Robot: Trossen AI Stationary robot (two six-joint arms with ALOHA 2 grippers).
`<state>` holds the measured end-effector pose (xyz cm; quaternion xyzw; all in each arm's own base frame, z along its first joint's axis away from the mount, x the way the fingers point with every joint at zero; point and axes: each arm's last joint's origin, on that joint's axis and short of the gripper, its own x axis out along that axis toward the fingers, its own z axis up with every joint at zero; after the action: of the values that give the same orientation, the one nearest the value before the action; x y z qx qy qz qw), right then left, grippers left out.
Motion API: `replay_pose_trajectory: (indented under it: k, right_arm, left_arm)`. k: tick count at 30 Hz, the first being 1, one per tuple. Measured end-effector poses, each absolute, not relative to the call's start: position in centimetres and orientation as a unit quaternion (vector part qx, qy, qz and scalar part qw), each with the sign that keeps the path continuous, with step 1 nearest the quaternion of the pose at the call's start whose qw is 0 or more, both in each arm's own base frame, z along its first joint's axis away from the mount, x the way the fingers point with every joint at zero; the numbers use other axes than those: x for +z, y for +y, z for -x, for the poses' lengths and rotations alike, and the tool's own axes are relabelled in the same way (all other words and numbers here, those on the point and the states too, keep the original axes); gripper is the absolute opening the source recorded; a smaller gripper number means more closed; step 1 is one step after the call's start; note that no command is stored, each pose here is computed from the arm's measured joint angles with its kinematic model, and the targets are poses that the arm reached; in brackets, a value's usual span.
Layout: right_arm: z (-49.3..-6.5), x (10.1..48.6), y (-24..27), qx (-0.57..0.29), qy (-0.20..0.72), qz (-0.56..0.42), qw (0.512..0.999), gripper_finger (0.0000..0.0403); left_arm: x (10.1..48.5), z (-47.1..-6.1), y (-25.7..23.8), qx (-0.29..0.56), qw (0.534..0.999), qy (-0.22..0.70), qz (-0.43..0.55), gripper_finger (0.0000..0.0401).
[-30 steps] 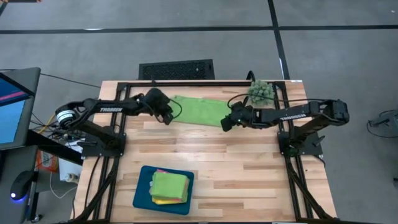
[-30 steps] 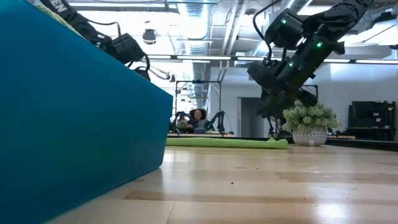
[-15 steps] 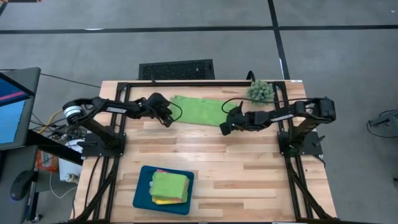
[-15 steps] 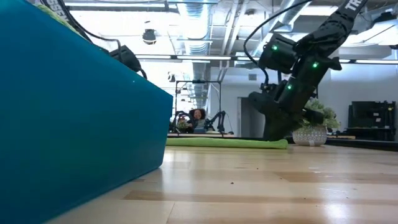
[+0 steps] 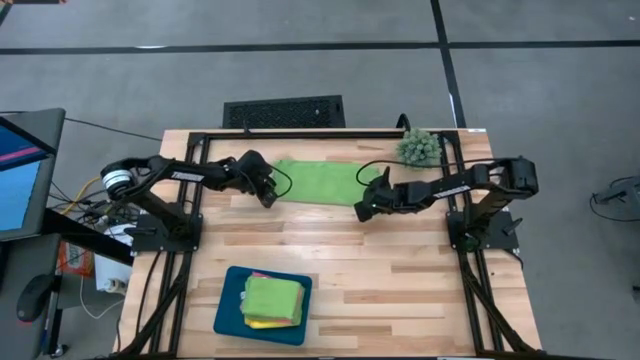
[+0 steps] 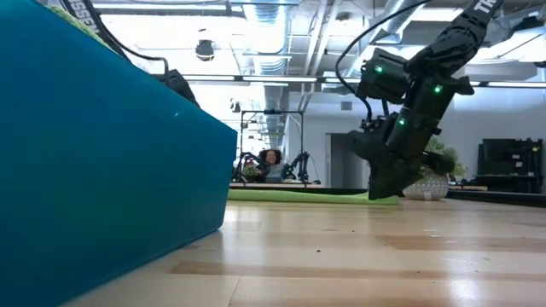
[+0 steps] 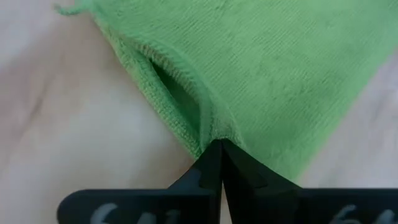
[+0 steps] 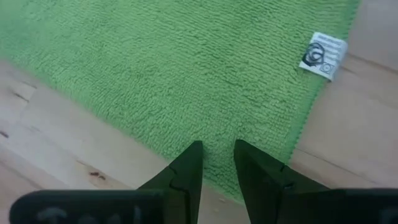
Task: Fold microfiber towels
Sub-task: Fold the green microfiber towel
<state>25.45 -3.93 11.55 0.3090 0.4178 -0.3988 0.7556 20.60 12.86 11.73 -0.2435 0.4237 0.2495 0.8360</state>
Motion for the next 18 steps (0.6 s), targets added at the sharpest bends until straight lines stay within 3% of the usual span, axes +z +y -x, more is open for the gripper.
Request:
replay_pose_trajectory:
  k: [9, 18]
  right_arm:
    - [-25.6, 11.2, -2.2, -0.388, 0.425, -0.31, 0.757, 0.012]
    - [-25.3, 12.3, -1.6, -0.365, 0.417, -0.334, 0.763, 0.012]
  left_arm:
    - [13.7, -18.6, 10.9, 0.259, 0.799, 0.461, 0.286, 0.0]
    - [16.5, -17.8, 9.5, 0.259, 0.817, 0.415, 0.306, 0.0]
